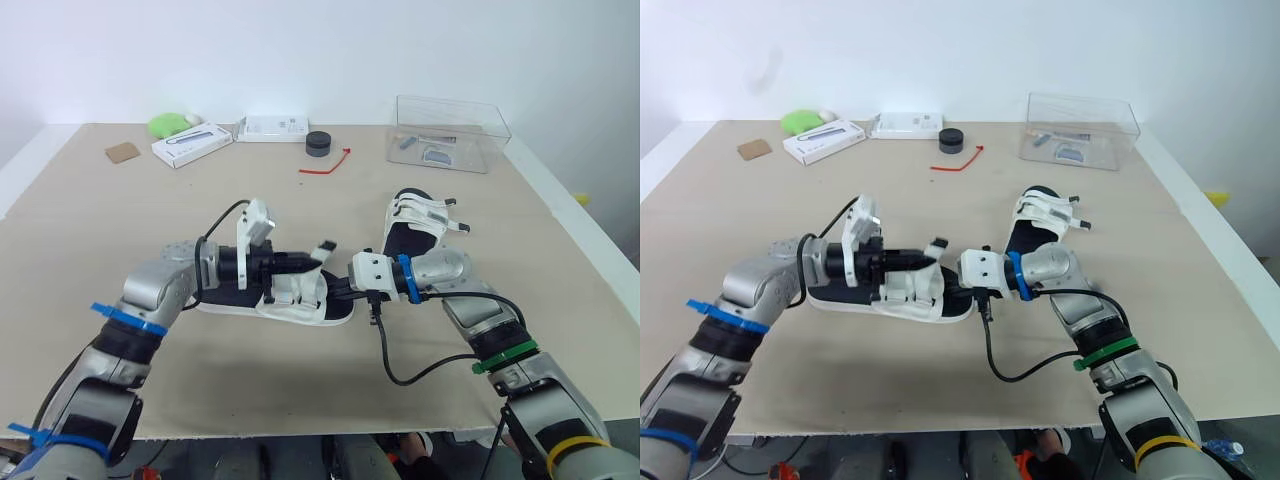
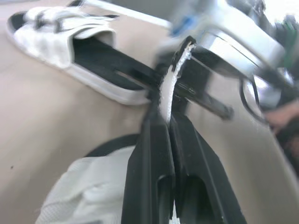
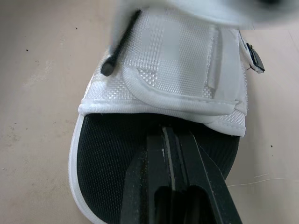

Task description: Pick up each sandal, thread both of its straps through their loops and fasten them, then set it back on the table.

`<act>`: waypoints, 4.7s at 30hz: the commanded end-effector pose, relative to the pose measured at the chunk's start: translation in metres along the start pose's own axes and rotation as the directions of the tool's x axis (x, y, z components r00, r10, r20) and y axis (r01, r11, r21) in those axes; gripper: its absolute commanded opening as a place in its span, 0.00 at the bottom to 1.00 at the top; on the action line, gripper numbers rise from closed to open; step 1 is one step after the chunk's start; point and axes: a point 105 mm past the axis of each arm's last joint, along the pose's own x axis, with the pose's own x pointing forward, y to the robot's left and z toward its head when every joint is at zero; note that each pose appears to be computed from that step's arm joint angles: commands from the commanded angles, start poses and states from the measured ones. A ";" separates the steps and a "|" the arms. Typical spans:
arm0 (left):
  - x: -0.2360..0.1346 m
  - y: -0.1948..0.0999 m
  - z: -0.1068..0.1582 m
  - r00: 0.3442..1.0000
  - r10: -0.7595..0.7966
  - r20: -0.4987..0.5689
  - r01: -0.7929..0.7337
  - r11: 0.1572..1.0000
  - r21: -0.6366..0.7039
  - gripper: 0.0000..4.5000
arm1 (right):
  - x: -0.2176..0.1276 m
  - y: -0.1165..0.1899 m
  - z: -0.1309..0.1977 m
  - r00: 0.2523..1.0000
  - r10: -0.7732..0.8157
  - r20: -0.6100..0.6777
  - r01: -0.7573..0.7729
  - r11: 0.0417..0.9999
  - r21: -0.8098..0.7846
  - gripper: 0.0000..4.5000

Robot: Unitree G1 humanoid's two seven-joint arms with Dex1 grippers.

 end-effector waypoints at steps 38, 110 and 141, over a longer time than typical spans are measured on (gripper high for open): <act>-0.006 0.055 0.041 0.986 0.166 -0.018 -0.156 0.957 0.245 0.41 | -0.005 0.013 -0.021 0.996 0.014 -0.091 -0.011 0.999 0.038 0.00; -0.019 0.041 -0.027 0.955 0.007 -0.297 0.172 0.802 0.572 0.61 | -0.142 0.020 0.017 0.827 -0.488 0.279 0.329 0.822 0.465 1.00; -0.130 0.159 0.043 0.024 0.999 0.047 -0.994 0.018 0.109 0.01 | -0.101 -0.019 0.051 0.799 -0.487 0.353 0.373 0.862 0.345 1.00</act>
